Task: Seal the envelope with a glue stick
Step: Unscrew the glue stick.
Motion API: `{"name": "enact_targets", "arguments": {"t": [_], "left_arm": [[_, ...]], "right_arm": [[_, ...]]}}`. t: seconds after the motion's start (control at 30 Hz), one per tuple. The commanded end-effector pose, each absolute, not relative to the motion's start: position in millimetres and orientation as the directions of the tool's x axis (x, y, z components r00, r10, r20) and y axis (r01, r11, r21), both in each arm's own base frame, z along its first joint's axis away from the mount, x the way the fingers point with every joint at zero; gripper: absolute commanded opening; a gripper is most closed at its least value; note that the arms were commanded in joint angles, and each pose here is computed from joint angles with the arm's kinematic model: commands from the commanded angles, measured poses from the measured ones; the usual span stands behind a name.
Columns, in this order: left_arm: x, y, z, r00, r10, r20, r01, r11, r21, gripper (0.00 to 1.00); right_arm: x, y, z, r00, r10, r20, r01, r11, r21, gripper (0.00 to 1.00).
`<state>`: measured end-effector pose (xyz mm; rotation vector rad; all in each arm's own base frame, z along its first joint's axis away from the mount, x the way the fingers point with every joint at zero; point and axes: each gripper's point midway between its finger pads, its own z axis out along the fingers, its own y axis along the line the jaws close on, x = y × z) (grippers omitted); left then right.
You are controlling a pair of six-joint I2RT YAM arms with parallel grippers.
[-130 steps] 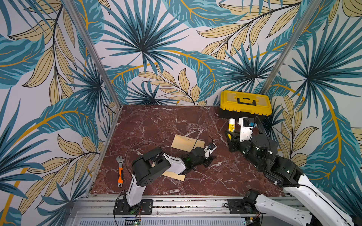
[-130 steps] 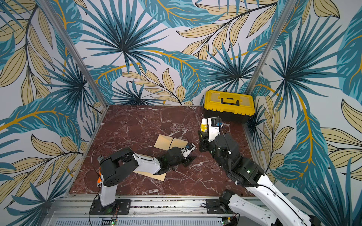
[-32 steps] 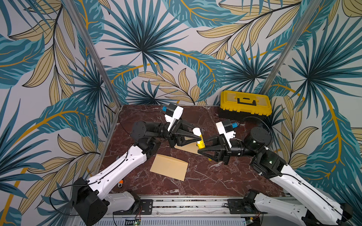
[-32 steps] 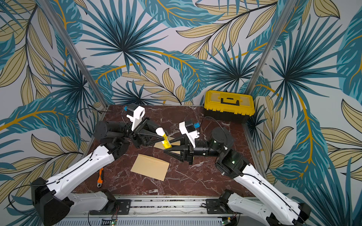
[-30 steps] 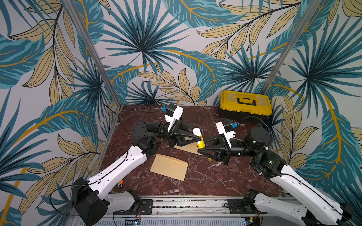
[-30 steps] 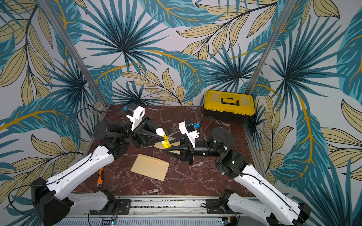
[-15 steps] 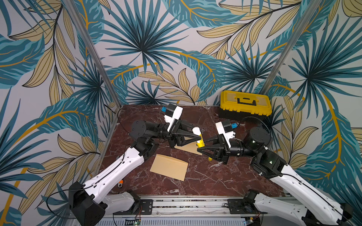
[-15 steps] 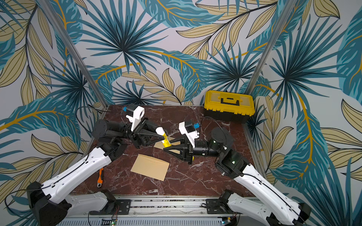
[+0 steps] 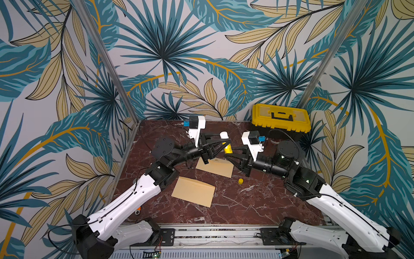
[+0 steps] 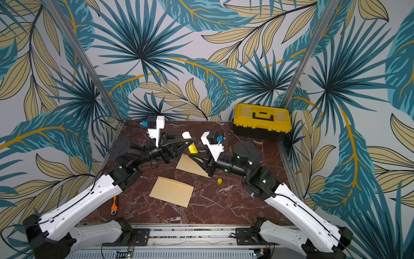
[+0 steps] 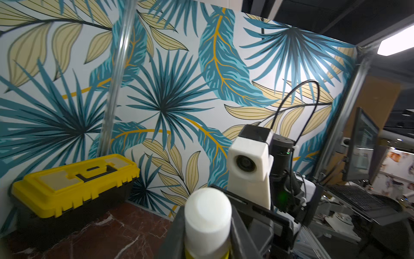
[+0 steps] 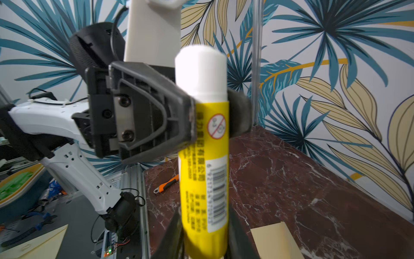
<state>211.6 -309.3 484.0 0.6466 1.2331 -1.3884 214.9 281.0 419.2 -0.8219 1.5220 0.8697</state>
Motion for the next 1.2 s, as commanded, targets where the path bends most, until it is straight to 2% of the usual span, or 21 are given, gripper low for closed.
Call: {"name": "enact_targets", "arguments": {"t": [0.0,0.27,0.4,0.5,0.7,0.93,1.17], "left_arm": [[216,-308,490,-0.222,-0.418,-0.881,0.896,0.268,-0.353,0.08],[228,-294,488,-0.189,-0.459,-0.868,0.822,0.409,-0.396,0.05],[227,-290,488,-0.18,-0.463,-0.868,0.82,0.417,-0.392,0.05],[207,-307,495,-0.159,-0.424,-0.891,0.903,0.302,-0.305,0.1],[149,-315,520,-0.064,-0.376,-0.924,0.995,0.049,-0.089,0.1],[89,-295,544,0.016,-0.343,-0.939,0.984,-0.162,0.075,0.09],[42,-274,567,0.003,-0.374,-0.927,0.912,-0.38,0.157,0.06]], "right_arm": [[255,266,399,-0.089,-0.146,-0.985,-0.757,0.653,-0.028,0.01],[270,259,402,-0.041,-0.188,-0.981,-0.697,0.709,-0.107,0.0],[267,257,402,-0.04,-0.18,-0.983,-0.7,0.707,-0.101,0.0],[255,267,403,-0.046,-0.16,-0.986,-0.761,0.645,-0.069,0.0],[205,289,420,-0.072,-0.113,-0.991,-0.916,0.4,0.021,0.0],[141,285,455,-0.083,-0.011,-0.997,-0.989,0.127,0.081,0.0],[94,281,499,-0.091,0.096,-0.991,-0.989,-0.129,0.079,0.0]]}}
